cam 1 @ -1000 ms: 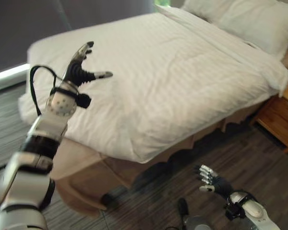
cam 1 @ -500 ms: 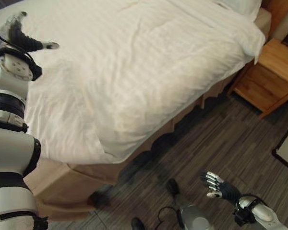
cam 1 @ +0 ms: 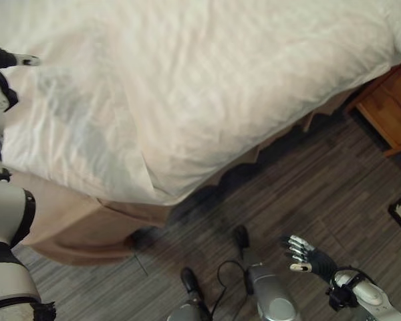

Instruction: Making the bed.

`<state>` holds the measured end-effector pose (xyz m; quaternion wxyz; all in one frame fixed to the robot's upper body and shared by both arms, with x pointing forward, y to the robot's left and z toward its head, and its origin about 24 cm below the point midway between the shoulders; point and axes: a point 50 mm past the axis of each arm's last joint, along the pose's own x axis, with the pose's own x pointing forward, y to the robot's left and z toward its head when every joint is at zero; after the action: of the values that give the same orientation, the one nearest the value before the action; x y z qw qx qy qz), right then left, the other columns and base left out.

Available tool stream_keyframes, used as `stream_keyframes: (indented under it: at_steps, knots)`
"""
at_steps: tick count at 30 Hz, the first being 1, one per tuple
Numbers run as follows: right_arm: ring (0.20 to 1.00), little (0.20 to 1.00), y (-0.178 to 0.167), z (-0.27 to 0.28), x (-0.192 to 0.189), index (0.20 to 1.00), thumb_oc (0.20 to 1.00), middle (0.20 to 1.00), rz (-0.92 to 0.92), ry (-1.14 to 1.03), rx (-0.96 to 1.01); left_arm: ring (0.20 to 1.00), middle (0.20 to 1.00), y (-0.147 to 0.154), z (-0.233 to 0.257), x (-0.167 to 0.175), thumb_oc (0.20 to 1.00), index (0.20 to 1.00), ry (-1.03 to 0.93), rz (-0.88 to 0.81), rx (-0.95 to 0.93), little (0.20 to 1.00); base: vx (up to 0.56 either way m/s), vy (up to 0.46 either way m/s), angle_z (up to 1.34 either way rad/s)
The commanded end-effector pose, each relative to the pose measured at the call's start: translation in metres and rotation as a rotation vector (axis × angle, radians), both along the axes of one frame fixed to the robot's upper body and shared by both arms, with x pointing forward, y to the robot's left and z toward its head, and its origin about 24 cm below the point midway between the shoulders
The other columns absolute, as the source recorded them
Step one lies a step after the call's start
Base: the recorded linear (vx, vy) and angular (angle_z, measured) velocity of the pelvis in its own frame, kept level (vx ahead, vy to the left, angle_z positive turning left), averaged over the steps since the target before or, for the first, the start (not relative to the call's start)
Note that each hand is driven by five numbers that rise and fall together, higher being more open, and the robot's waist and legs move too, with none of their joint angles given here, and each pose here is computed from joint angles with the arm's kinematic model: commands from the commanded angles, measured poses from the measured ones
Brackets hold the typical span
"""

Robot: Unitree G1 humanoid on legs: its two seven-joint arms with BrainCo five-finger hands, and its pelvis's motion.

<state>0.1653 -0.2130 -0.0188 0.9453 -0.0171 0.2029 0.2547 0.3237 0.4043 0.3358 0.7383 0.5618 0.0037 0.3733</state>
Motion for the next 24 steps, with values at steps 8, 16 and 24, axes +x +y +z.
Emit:
stream_keyframes:
  at_steps: [8,16,24]
  knots:
    - [1.0,1.0,-0.002,0.023,0.017,1.0,1.0,1.0,-0.072,-0.147,0.075,1.0,1.0,0.037,0.036,-0.051,1.0,1.0,-0.206,0.145,-0.049,1.0,-0.06,-0.031,0.04]
    - [1.0,1.0,0.013,0.017,0.015,1.0,1.0,1.0,-0.026,-0.117,0.117,1.0,1.0,0.035,0.004,-0.034,1.0,1.0,-0.06,0.124,-0.055,1.0,0.01,-0.003,-0.03]
    - [1.0,1.0,0.014,0.015,0.015,1.0,1.0,1.0,0.014,-0.097,0.112,0.511,0.511,0.029,0.007,-0.029,0.511,0.511,0.041,0.104,0.033,0.511,-0.03,-0.005,0.0]
